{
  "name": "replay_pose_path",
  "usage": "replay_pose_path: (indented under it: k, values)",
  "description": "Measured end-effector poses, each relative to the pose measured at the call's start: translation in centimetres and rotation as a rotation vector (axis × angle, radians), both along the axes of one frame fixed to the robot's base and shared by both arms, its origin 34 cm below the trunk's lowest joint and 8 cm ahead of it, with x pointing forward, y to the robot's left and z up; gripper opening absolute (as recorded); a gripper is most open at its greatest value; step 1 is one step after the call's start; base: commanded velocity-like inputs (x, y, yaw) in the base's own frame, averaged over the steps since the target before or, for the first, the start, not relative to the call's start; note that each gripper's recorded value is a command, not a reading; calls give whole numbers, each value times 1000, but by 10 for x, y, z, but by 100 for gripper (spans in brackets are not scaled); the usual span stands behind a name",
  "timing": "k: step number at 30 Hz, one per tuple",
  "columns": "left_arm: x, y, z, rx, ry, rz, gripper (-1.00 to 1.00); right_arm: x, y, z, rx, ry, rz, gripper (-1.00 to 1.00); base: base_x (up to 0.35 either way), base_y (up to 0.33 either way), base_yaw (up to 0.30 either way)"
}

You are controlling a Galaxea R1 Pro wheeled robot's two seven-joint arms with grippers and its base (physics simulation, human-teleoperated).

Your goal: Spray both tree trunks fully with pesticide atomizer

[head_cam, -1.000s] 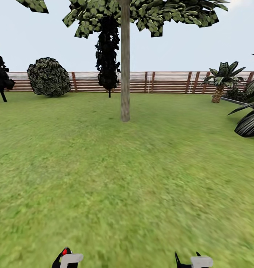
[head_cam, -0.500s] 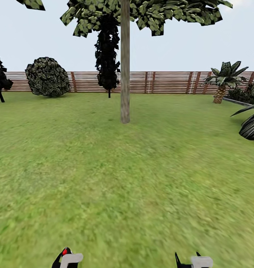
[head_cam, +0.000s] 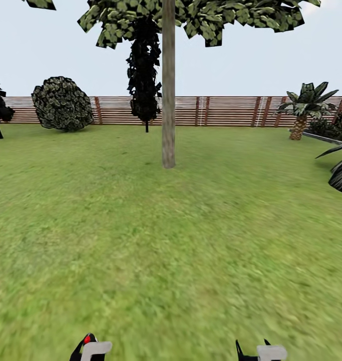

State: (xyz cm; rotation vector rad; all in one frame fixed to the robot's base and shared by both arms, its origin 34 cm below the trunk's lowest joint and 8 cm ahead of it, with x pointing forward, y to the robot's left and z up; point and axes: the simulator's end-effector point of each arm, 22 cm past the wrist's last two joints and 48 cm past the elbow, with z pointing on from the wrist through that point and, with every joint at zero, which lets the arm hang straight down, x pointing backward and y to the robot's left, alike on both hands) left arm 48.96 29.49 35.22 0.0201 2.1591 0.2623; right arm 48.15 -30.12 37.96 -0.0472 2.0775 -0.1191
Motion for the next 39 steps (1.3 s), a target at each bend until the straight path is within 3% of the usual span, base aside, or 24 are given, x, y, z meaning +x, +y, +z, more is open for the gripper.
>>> replay_pose_path:
  k: [39]
  values:
    - [0, 0, 0, 0, 0, 0, -100, 0, 0, 0, 0, 0, 0, 100, 339, 0, 0]
